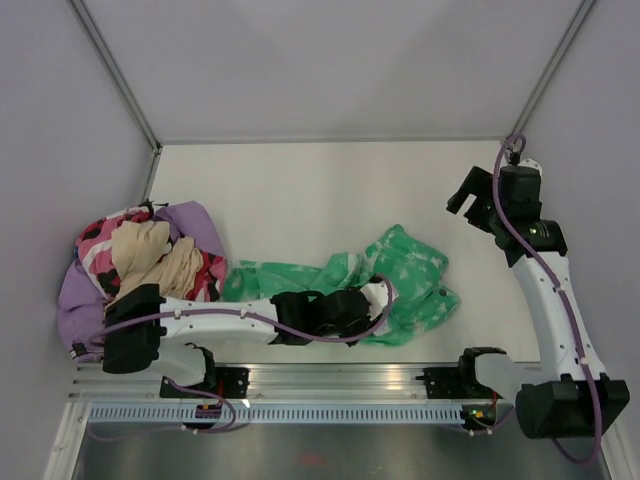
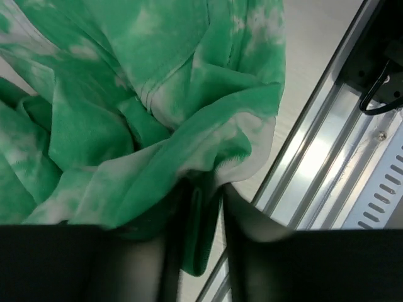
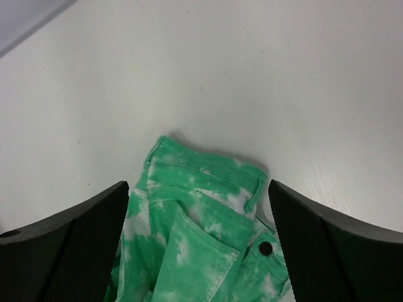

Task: Fold and stack the trousers
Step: Flatten the trousers out

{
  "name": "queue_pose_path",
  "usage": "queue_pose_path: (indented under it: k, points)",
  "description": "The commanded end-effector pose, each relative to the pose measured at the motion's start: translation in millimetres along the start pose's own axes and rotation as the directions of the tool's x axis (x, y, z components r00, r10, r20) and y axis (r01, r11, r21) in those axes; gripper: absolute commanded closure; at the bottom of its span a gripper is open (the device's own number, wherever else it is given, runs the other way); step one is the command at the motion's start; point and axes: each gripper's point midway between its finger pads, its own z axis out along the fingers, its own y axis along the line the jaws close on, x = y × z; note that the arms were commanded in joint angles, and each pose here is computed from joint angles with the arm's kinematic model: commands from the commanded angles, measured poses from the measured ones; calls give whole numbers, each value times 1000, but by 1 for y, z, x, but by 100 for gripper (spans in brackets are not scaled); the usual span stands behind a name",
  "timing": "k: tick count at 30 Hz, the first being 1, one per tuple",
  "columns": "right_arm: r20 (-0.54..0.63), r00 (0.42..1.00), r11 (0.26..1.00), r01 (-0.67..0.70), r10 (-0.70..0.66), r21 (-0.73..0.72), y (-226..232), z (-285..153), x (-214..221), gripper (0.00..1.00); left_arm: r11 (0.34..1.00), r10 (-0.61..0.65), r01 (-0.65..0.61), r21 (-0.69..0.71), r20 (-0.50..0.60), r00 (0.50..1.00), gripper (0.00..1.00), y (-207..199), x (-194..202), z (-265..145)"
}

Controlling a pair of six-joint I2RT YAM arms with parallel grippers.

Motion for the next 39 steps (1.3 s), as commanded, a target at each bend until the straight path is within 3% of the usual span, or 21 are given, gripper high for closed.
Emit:
queue_pose_path:
  k: [1, 4, 5, 9, 14, 16, 19, 25, 32, 39]
  points:
    - [-6, 1000, 999, 29, -29, -29, 4, -22, 1, 2, 987, -159, 160, 21, 295, 942, 47, 3, -91, -45]
    - [-37, 999, 998, 31, -34, -62, 5, -14, 16, 2, 983, -125, 164, -84, 351, 928, 7, 27, -104, -65]
    - [-68, 997, 996, 27, -33, -83, 4, -10, 29, 2, 977, -124, 178, -122, 360, 925, 1, 34, -106, -71]
    - [-87, 996, 985, -35, 21, -168, 11, -4, 53, 2, 926, -157, 271, -262, 385, 910, 0, 69, -111, -90]
    - [-189, 979, 987, -105, 81, -124, -4, 12, 95, 3, 851, -339, 437, -290, 332, 880, 0, 99, -97, -73]
    - [-204, 974, 986, -119, 94, -113, -7, 12, 102, 3, 879, -346, 412, -239, 274, 898, 0, 88, -94, -63]
    - [-196, 968, 978, -180, 158, -102, -10, 15, 110, 3, 936, -303, 340, -94, 277, 912, 0, 59, -106, -59]
    - [-189, 948, 962, -269, 255, -55, -23, 32, 131, 6, 959, -252, 274, -66, 235, 939, 1, 48, -92, -57]
    - [-194, 957, 977, -212, 214, 33, -47, 50, 151, 7, 958, -257, 270, -100, 129, 958, 2, 45, -33, -69]
    - [-189, 958, 975, -221, 218, 3, -42, 76, 153, 10, 888, -435, 432, -157, 21, 900, 6, 48, 33, -96]
